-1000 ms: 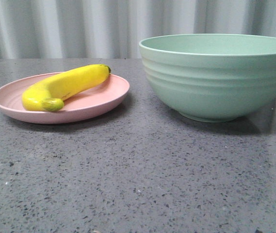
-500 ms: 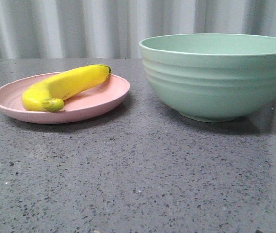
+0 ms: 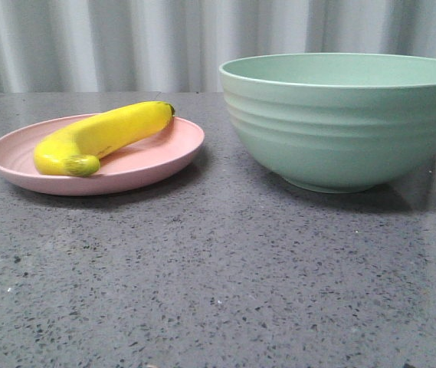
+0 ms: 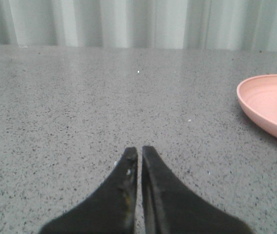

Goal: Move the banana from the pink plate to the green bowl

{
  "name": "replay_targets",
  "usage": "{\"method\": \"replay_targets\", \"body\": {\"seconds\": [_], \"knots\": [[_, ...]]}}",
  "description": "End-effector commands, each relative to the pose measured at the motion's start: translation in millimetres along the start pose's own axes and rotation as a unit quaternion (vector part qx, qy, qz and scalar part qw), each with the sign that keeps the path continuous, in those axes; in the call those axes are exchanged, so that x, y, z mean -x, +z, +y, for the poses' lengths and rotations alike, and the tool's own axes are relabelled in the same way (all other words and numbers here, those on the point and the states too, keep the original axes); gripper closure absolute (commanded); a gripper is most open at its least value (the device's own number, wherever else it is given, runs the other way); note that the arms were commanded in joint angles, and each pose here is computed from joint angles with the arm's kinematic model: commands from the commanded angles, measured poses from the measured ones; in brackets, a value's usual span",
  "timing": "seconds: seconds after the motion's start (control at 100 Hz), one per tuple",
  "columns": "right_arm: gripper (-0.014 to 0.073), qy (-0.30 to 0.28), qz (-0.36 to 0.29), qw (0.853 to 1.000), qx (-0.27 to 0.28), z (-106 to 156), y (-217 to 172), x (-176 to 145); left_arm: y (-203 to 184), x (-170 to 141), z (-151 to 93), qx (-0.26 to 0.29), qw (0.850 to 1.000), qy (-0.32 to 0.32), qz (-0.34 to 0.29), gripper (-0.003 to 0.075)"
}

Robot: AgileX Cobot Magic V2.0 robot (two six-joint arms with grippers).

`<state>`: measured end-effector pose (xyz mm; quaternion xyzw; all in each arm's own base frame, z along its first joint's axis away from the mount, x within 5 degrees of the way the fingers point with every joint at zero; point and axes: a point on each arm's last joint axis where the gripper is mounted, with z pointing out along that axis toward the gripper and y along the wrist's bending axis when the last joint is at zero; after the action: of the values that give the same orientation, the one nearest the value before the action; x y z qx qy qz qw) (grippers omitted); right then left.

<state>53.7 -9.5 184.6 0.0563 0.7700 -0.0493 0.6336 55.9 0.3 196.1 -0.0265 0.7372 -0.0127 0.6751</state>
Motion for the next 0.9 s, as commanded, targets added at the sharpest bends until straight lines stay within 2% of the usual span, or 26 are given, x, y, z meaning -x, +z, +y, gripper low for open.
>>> {"method": "replay_targets", "body": {"seconds": [0.0, 0.09, 0.29, 0.61, 0.89], "knots": [[0.0657, -0.012, -0.058, 0.998, 0.003, 0.9, 0.2, 4.4, -2.3, 9.0, 0.6, 0.002, 0.998, -0.01, -0.069, 0.0741], [0.0657, -0.012, -0.096, 0.995, 0.009, 2.0, -0.9, 11.2, -3.0, 13.1, 0.9, 0.004, 0.996, -0.01, -0.092, 0.0741], [0.0657, -0.012, -0.187, 0.982, 0.021, 4.4, -5.6, 27.1, -3.1, 13.7, 0.9, 0.004, 0.995, -0.01, -0.095, 0.0741], [0.0657, -0.012, -0.197, 0.98, 0.022, 4.5, -7.5, 31.9, -9.1, 34.1, -0.2, 0.002, 0.992, -0.006, -0.128, 0.0741], [0.0657, -0.011, -0.165, 0.986, 0.011, 2.3, -13.5, 49.6, -12.7, 67.9, -2.4, 0.002, 0.991, 0.006, -0.135, 0.0741]]}}
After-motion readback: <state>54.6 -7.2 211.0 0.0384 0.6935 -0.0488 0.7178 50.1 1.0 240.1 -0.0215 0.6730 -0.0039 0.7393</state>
